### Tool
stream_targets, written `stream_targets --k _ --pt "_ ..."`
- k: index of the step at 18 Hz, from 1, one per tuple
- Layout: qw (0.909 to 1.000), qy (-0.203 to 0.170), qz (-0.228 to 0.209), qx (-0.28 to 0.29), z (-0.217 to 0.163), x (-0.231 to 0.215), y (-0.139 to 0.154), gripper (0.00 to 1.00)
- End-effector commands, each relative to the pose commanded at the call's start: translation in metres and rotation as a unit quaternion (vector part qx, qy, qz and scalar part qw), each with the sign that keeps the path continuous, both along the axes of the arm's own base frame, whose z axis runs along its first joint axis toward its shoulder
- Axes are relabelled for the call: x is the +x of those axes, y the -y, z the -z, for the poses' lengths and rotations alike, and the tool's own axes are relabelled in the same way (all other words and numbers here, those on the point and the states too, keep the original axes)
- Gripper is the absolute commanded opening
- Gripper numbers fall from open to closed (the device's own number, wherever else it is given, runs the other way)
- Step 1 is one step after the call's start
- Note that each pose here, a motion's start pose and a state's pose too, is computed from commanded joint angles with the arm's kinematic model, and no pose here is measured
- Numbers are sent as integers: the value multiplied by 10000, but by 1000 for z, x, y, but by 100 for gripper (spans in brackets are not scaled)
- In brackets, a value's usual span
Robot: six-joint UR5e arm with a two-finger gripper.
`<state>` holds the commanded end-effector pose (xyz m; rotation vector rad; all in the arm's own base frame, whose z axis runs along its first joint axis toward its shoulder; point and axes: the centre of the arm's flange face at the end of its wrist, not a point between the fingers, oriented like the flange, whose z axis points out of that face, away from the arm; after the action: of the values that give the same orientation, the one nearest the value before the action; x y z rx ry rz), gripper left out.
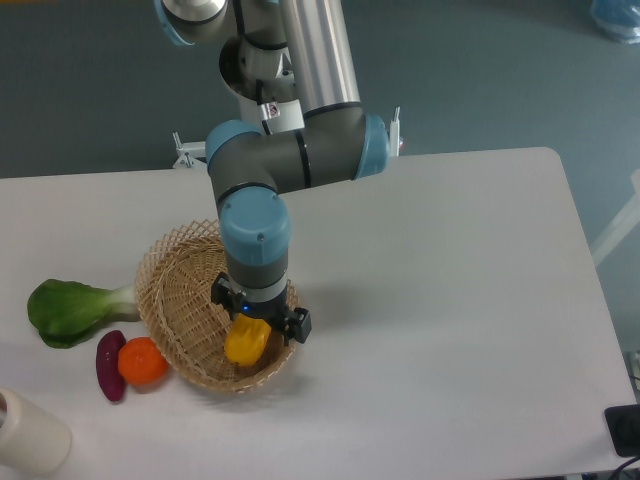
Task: Pick up the mango from the basket
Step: 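Close the gripper around the yellow mango inside the basket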
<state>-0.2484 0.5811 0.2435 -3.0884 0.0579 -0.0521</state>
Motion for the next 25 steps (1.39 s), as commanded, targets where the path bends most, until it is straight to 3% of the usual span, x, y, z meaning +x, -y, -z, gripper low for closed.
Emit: stream_targets --k 14,15,16,25 --pt "9998 96 -115 -148 28 15 -12 100" --pt "9998 -7 -214 -14 32 12 -16 48" --pt "9998 -14 -222 10 29 13 -16 38" --pt "9996 -75 -198 174 5 12 -17 31"
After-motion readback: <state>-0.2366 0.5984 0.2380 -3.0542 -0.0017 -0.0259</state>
